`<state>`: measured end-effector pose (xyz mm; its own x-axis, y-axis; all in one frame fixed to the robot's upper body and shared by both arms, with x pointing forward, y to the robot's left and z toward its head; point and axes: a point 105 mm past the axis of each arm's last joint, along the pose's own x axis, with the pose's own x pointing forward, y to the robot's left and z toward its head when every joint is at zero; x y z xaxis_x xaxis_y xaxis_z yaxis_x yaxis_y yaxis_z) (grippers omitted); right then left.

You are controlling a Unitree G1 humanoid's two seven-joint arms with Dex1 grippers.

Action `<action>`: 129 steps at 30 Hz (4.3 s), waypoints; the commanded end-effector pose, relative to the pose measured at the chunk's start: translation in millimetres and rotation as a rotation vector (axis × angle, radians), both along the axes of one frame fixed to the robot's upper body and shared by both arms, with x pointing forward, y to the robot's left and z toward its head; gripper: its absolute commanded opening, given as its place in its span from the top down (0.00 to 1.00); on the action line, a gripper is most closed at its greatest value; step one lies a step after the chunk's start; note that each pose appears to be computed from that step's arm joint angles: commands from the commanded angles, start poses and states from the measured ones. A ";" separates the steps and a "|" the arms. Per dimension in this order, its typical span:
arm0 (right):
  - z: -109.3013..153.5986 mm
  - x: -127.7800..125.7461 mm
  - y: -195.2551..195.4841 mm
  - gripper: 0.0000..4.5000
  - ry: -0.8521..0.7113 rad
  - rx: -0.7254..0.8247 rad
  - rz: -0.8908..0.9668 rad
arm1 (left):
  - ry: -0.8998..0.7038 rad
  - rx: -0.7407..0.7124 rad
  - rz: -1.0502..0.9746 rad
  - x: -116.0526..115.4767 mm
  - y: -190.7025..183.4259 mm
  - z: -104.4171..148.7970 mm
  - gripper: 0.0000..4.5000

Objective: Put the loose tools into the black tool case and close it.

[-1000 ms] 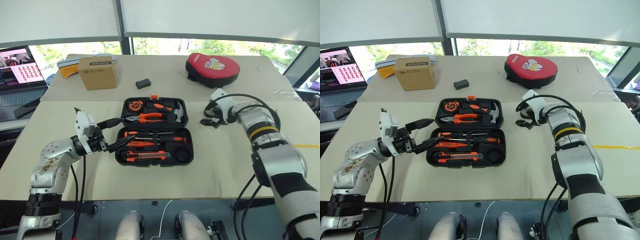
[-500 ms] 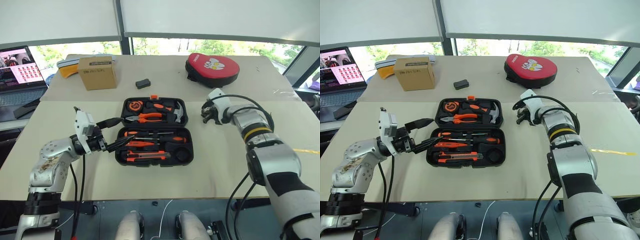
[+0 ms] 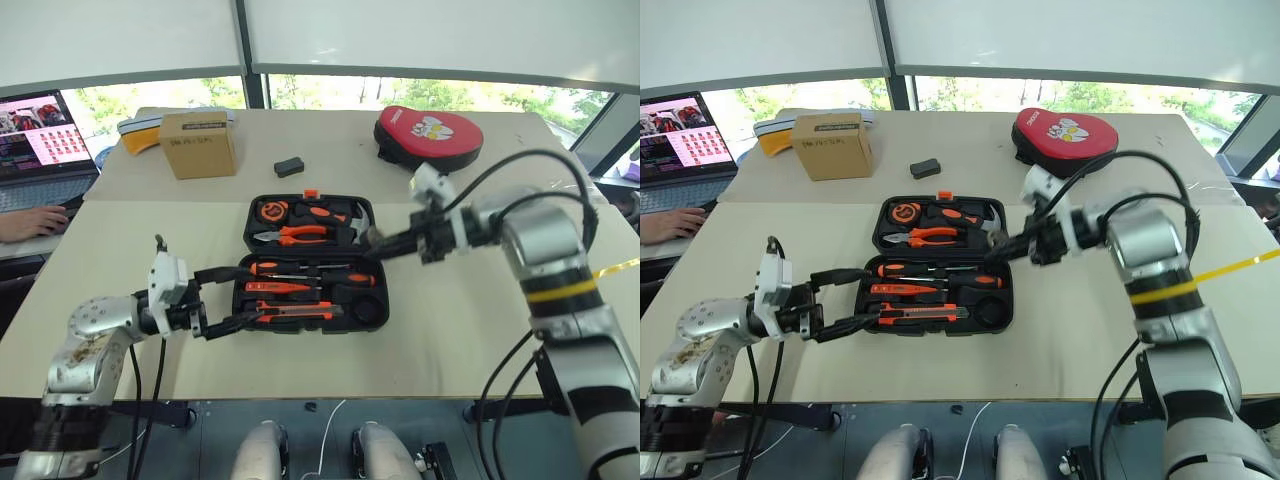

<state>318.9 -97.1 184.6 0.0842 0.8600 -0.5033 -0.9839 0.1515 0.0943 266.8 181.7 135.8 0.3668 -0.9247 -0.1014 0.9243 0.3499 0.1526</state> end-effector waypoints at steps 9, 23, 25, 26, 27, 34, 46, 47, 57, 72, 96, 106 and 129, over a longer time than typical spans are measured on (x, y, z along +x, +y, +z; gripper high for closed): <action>-44.7 -23.0 -2.5 0.99 0.000 -0.180 -0.049 | 0.020 0.048 -0.110 -23.5 -9.1 -5.7 0.00; -62.2 -31.6 -4.5 0.99 0.070 -0.254 -0.003 | -0.011 0.045 -0.100 -21.5 -12.9 -0.9 0.00; -62.5 -32.0 -4.5 0.99 0.076 -0.259 0.002 | -0.013 0.044 -0.095 -21.5 -13.2 -0.4 0.00; -62.2 -30.9 -4.7 0.99 0.076 -0.259 0.000 | -0.014 0.044 -0.091 -21.7 -13.5 -0.1 0.00; -61.8 -29.2 -4.9 0.83 0.071 -0.261 -0.002 | -0.015 0.043 -0.087 -21.7 -13.6 0.1 0.00; -39.6 -34.2 -7.7 0.35 0.036 -0.235 0.080 | -0.028 0.046 -0.037 -20.5 -11.6 2.5 0.00; 3.7 24.6 -59.2 0.21 -0.329 0.069 -0.127 | 0.032 -0.010 0.423 42.9 34.2 18.2 0.39; -1.5 36.5 -65.3 0.25 -0.383 0.051 -0.188 | 0.039 -0.018 0.479 53.1 38.9 18.6 0.48; -55.6 77.8 -55.5 0.99 -0.546 -0.047 -0.270 | 0.099 0.016 0.563 104.0 15.6 -5.8 1.00; -62.9 43.3 -35.4 0.99 -0.505 0.060 -0.136 | 0.144 0.097 0.349 90.6 -20.2 -27.0 1.00; -20.0 22.0 -95.1 0.34 -0.030 0.074 -0.538 | 0.373 0.075 0.491 63.7 28.4 23.6 0.41; -16.4 50.9 -81.4 0.00 0.154 -0.105 -0.723 | 0.614 0.048 0.642 98.5 7.6 18.6 0.00; -64.1 87.1 -84.6 0.68 0.185 -0.318 -0.904 | 0.679 0.074 0.658 123.2 -4.6 -16.4 0.47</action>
